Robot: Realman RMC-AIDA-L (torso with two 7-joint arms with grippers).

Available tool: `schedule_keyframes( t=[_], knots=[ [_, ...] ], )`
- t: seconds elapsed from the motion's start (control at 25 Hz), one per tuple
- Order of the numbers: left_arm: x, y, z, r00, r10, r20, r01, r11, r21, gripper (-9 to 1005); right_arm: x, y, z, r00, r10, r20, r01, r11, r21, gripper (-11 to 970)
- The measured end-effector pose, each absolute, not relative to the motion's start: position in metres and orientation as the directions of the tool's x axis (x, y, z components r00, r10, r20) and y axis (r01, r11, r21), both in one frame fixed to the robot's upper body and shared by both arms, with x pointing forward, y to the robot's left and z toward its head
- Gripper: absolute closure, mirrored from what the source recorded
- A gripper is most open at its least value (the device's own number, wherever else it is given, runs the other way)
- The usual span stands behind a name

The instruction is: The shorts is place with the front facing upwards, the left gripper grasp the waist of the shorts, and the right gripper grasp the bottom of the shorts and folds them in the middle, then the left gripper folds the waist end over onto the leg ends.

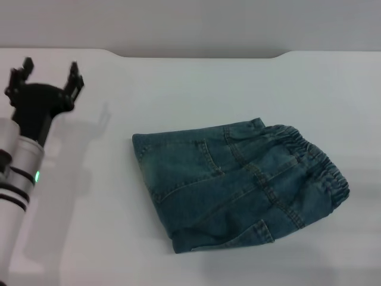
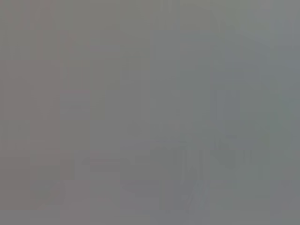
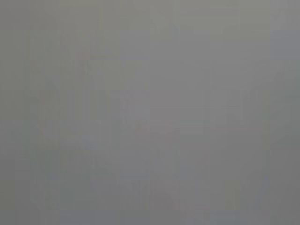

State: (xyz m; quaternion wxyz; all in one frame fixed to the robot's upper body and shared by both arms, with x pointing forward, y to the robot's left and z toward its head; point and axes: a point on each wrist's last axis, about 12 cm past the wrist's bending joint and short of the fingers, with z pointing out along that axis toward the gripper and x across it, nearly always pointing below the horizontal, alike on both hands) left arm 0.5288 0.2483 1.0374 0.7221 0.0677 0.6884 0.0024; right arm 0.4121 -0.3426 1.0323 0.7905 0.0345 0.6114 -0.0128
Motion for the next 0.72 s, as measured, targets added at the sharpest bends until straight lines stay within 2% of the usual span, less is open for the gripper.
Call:
schedule_keyframes(
  t=[0.12,0.44,0.64,0.72],
  knots=[
    [0.528,0.243,1.034,0.06,0.125,-0.99,0.134,0.982,0.132,149,0.408,-0.348,1.029,0.253,0.027,-0.967,0.104,0.993,0.055,799],
    [0.529,0.238,1.033,0.056,0.122,-0.991,0.166,0.978,0.129,149,0.41,-0.345,1.027,0.258,0.017,-0.966,0.079,0.996,0.039,501],
    [0.529,0.236,1.032,0.052,0.115,-0.992,0.177,0.976,0.123,149,0.412,-0.344,1.025,0.259,0.003,-0.966,0.065,0.998,0.02,256],
    [0.529,0.236,1.031,0.048,0.117,-0.992,0.18,0.976,0.123,149,0.413,-0.344,1.024,0.253,-0.001,-0.967,0.061,0.998,0.015,256]
  ],
)
